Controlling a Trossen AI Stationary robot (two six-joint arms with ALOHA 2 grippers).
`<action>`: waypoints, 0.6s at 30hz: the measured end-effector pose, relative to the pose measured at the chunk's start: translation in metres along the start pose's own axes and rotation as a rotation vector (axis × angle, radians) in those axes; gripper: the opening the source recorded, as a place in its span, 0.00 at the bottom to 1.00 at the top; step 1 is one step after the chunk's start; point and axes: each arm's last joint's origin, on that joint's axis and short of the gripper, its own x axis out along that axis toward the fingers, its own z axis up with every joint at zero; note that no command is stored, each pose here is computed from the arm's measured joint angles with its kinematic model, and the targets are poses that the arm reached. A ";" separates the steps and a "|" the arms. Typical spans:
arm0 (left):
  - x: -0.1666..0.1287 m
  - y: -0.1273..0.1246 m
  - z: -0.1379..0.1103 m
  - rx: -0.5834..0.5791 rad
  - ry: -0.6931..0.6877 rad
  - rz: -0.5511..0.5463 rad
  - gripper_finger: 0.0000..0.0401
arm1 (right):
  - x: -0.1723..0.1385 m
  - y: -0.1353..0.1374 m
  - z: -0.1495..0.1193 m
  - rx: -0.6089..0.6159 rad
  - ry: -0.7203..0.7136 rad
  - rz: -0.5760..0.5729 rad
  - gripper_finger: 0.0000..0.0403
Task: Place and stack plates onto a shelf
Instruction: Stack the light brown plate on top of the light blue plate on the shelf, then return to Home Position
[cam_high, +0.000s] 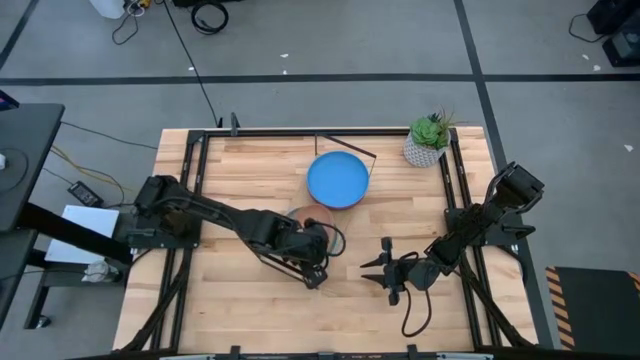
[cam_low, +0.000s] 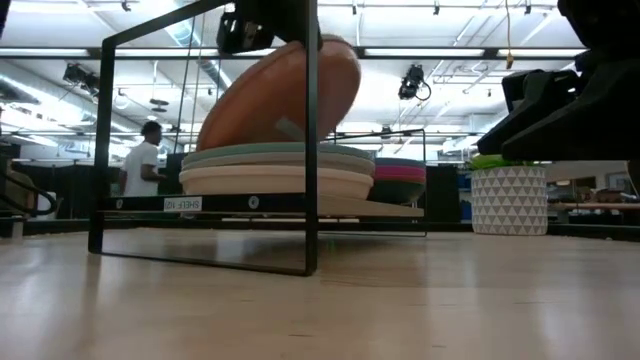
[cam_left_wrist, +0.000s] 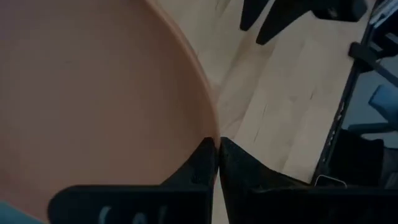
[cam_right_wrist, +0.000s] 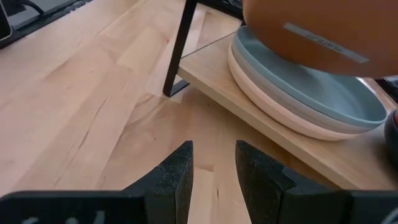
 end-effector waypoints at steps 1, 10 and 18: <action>0.000 -0.001 0.000 0.014 -0.004 -0.003 0.05 | 0.000 0.000 0.000 0.000 0.000 0.000 0.31; 0.001 -0.001 -0.013 0.073 0.020 0.101 0.28 | 0.000 0.000 0.001 0.008 -0.006 0.001 0.31; -0.007 0.007 -0.003 0.053 -0.008 0.095 0.38 | 0.000 0.000 0.000 -0.003 -0.003 0.001 0.31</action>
